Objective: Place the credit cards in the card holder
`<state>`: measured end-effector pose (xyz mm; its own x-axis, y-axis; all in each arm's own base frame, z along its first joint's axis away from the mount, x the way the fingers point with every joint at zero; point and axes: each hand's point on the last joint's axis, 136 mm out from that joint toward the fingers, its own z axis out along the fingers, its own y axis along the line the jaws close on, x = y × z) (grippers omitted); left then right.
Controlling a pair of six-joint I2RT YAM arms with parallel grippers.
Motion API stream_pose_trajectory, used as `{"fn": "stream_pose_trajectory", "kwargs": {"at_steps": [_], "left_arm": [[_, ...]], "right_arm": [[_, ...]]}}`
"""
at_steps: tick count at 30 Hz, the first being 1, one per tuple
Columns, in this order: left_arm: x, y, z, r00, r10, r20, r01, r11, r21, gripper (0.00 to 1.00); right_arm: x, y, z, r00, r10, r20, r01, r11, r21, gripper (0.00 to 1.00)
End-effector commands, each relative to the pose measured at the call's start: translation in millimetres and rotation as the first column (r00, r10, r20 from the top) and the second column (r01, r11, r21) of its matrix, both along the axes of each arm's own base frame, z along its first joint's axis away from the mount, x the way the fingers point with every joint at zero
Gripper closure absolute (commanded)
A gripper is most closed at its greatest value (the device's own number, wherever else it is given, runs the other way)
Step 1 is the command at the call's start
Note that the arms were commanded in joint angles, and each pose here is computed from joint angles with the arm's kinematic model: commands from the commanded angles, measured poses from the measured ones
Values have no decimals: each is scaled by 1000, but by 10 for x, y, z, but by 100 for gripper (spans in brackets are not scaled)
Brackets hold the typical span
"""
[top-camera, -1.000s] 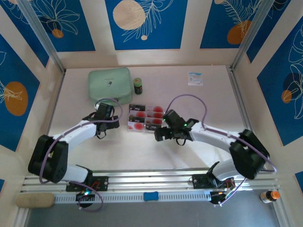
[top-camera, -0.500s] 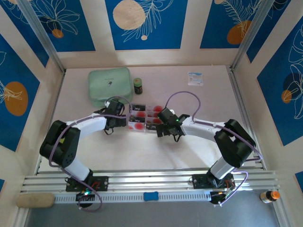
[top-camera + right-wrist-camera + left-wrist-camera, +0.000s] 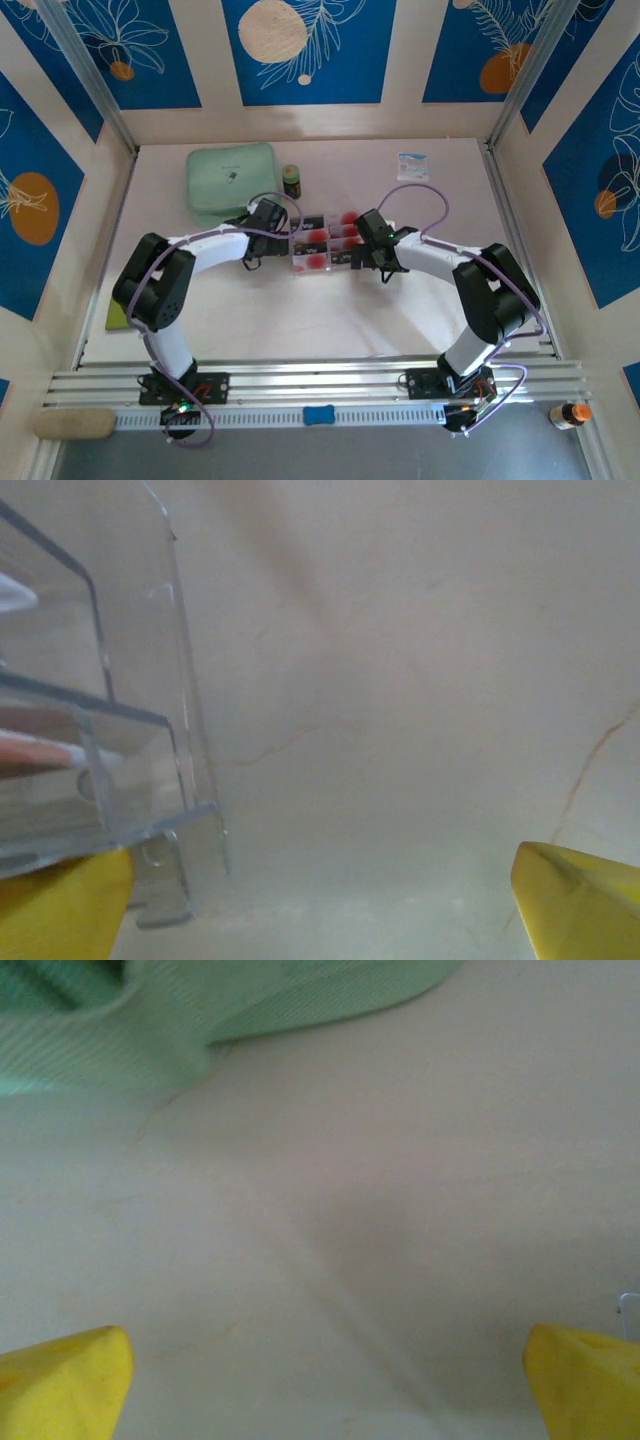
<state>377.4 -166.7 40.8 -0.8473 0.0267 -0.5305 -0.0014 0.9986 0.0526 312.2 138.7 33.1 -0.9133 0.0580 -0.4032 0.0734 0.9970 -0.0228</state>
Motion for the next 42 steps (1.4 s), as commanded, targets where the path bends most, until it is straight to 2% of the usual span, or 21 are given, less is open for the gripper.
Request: {"fn": "stream_pose_trajectory", "kwargs": {"at_steps": [1,7,12,17,26,29,32,38,42], "left_arm": [[106,-221,43,999,-44,9,44,999,1,0],[284,-467,17,997,-71,9,71,997,-8,0],[330,-566,15,997,-79,8,80,997,-18,0],[320,-502,144,997,-76,34,76,997,-6,0],[230,-166,720,991,8,132,0,998,-57,0],[142,94,901,985,85,149,-73,994,-80,0],[-12,530,976,962,233,143,-220,970,-102,0],[-501,1514,999,843,509,173,-510,859,-44,0],[-795,2082,904,743,648,169,-655,755,-13,0]], "right_arm": [[63,-80,11,998,-56,-17,56,998,-5,3],[125,-244,-18,994,-108,-28,107,994,-16,3],[132,-281,61,995,-102,-18,102,995,-11,3],[81,-292,361,996,-85,31,84,996,21,2],[-117,-264,1036,987,-71,142,50,987,150,1],[-178,-210,1174,986,-63,157,34,982,186,1],[-242,-123,1273,984,-44,172,8,979,202,1],[-370,133,1369,985,30,167,-64,977,202,1],[-419,330,1361,983,76,169,-114,967,229,1]]}}
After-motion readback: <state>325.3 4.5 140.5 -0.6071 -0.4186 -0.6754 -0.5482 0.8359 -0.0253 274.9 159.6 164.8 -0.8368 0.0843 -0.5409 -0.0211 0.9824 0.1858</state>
